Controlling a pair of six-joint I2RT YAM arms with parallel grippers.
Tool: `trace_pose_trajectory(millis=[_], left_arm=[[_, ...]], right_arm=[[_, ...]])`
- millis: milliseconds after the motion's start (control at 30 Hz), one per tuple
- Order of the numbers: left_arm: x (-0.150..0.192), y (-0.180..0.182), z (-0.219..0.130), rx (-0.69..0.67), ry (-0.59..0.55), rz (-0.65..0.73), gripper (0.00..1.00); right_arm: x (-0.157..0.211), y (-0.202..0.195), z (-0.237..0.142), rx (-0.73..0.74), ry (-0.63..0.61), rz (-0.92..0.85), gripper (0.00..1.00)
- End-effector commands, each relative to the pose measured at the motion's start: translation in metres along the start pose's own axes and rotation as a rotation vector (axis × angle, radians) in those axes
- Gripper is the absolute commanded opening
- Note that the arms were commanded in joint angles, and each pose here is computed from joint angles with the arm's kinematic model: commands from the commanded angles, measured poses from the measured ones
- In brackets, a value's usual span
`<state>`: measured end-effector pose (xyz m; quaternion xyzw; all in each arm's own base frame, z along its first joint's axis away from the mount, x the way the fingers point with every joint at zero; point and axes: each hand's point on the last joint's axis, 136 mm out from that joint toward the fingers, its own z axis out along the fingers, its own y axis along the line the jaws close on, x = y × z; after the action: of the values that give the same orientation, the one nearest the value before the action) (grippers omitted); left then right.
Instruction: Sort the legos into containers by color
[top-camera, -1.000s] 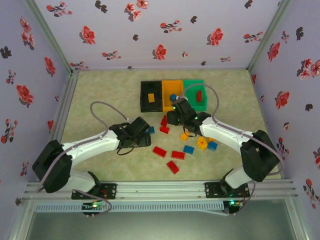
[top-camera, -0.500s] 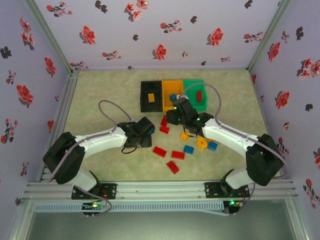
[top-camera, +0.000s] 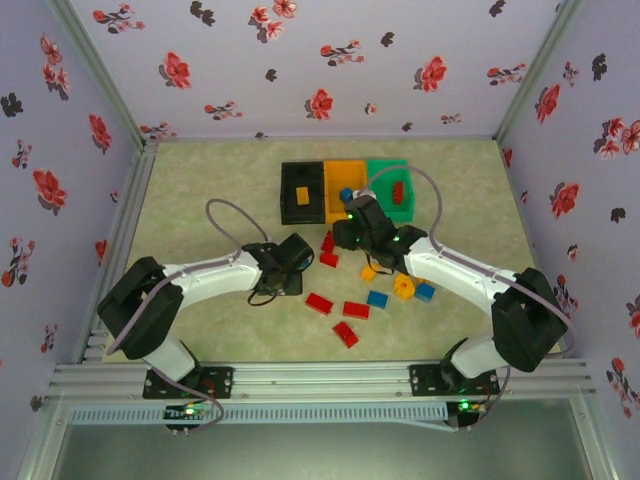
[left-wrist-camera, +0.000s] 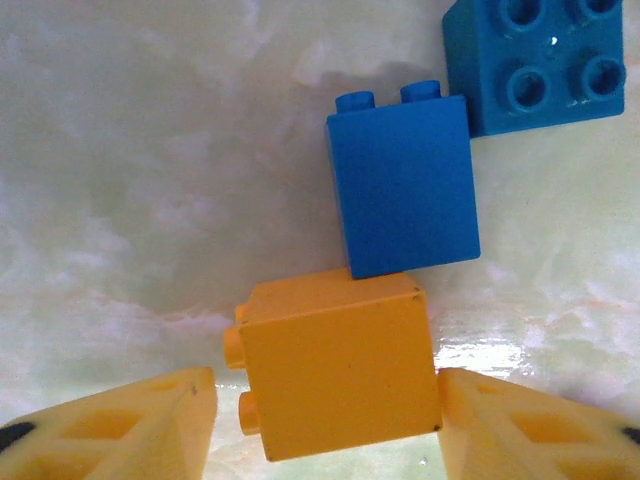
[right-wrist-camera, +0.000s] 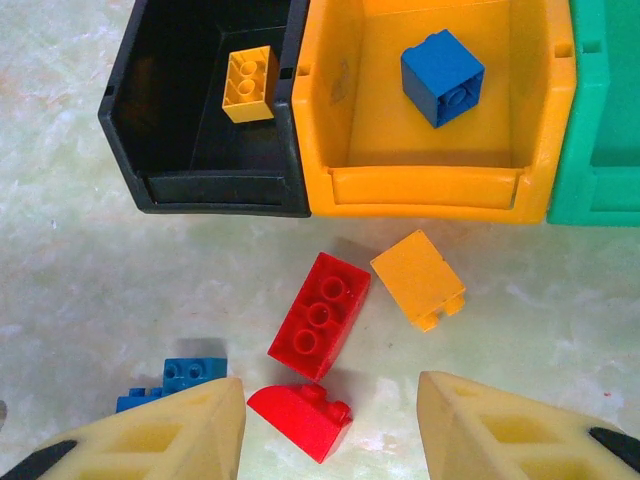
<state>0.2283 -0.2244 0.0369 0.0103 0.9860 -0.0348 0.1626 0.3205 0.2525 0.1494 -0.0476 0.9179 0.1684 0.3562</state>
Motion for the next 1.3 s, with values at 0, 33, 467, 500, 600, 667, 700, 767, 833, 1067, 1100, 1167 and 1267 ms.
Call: trace_pose_trajectory(millis=[0,33,467,500,600,667,700,767,833,1067,1100,1167,1267], left_arm=[[-0.008,-0.005,0.000,-0.007,-0.026,0.015,0.55],[-0.008,-0.005,0.001,-0.009,-0.024,0.015,0.52],[-0.032,0.004,-0.053,-0.034,-0.105,0.069,0.39],[-0.035,0.004,-0.058,-0.030,-0.117,0.070,0.39],[-0.045,0.002,-0.069,-0.011,-0.144,0.069,0.39],[-0.053,0.000,-0.074,-0.002,-0.163,0.076,0.38],[-0.059,-0.001,-0.076,-0.003,-0.176,0.082,0.38],[-0.074,-0.003,-0.081,-0.007,-0.211,0.096,0.38],[-0.093,-0.003,-0.081,-0.018,-0.251,0.107,0.38],[-0.169,-0.013,-0.065,-0.023,-0.337,0.125,0.36],[-0.180,-0.016,-0.062,-0.021,-0.347,0.130,0.36],[-0.200,-0.021,-0.055,-0.011,-0.363,0.133,0.35],[-0.228,-0.028,-0.042,0.004,-0.366,0.127,0.35]], right_arm=[[-0.002,-0.002,-0.006,0.013,-0.019,0.008,0.49],[-0.002,-0.001,-0.006,0.011,-0.021,0.008,0.49],[-0.005,-0.006,-0.012,0.029,-0.038,-0.008,0.48],[-0.005,-0.009,-0.013,0.047,-0.043,-0.016,0.48],[-0.009,-0.015,-0.021,0.076,-0.060,-0.034,0.48],[-0.011,-0.016,-0.025,0.079,-0.070,-0.039,0.48],[-0.012,-0.017,-0.027,0.079,-0.072,-0.039,0.48],[-0.013,-0.017,-0.031,0.075,-0.080,-0.036,0.48],[-0.014,-0.017,-0.033,0.074,-0.082,-0.034,0.48],[-0.013,-0.021,-0.041,0.082,-0.084,-0.043,0.48],[-0.012,-0.021,-0.042,0.083,-0.081,-0.044,0.48],[-0.010,-0.023,-0.043,0.082,-0.078,-0.040,0.48],[-0.005,-0.025,-0.045,0.079,-0.075,-0.031,0.48]])
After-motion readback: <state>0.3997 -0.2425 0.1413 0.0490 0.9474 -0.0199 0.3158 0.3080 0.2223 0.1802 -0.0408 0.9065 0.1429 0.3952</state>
